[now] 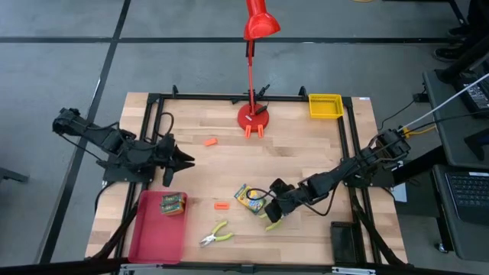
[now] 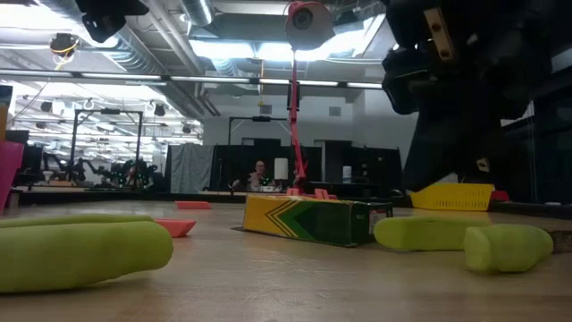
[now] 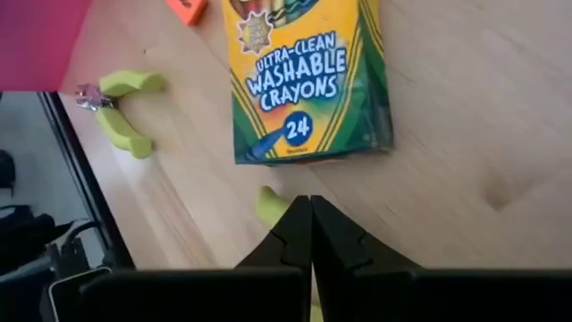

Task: Pick & Place School Supplies
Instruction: Put the yellow crayon box into the red bin

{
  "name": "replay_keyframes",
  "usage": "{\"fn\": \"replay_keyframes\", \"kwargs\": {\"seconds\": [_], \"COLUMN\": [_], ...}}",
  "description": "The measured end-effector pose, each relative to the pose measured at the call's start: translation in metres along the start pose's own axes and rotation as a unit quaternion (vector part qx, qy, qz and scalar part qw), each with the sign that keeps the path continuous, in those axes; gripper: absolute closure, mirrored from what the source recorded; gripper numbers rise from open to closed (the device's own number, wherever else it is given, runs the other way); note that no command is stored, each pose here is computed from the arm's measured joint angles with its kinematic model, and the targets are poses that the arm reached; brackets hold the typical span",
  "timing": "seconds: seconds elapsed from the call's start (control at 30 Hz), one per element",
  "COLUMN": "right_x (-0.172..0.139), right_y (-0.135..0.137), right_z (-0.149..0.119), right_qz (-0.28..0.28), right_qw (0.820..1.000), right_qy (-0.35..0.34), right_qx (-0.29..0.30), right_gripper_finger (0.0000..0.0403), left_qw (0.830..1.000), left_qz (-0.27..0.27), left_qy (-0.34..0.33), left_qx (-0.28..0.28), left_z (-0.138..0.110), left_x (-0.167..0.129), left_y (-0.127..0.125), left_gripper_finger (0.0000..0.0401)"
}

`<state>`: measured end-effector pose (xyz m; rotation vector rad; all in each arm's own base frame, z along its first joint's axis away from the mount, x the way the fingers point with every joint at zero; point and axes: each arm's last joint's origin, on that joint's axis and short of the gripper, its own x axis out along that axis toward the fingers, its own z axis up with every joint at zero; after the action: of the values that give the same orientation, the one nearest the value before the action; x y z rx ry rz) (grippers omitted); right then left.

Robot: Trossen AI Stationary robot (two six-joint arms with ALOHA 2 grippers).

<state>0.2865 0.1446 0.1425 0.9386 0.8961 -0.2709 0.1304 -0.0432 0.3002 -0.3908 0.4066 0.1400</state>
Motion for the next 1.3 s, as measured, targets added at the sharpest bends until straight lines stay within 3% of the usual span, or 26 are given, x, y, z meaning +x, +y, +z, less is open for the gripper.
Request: {"fn": "replay_keyframes", "kwargs": {"seconds": [0.6, 1.07, 1.2, 1.3], "right_x": [0.018, 0.016, 0.008, 0.009], "right_y": [-0.013, -0.044, -0.032, -0.019], "right_z": [0.026, 0.100, 0.097, 0.074], "right_qz": [-0.002, -0.034, 0.011, 0.040], "right_qw": [1.000, 0.996, 0.997, 0.999], "right_qy": [0.004, -0.084, -0.078, -0.026], "right_qx": [-0.016, -0.006, -0.013, -0.019], "right_gripper_finger": [0.0403, 0.0403, 0.0403, 0.0403], "left_qw": [1.000, 1.000, 1.000, 1.000], "left_qz": [-0.005, 0.009, 0.011, 0.022], "left_qy": [-0.015, -0.025, -0.022, -0.004], "left_qx": [-0.004, -0.005, -0.004, -0.013], "left_z": [0.006, 0.007, 0.006, 0.002], "left_x": [0.002, 0.002, 0.002, 0.005], "left_y": [0.002, 0.003, 0.003, 0.004], "left_gripper_finger": [0.0311, 0.0335, 0.0338, 0.0338]}}
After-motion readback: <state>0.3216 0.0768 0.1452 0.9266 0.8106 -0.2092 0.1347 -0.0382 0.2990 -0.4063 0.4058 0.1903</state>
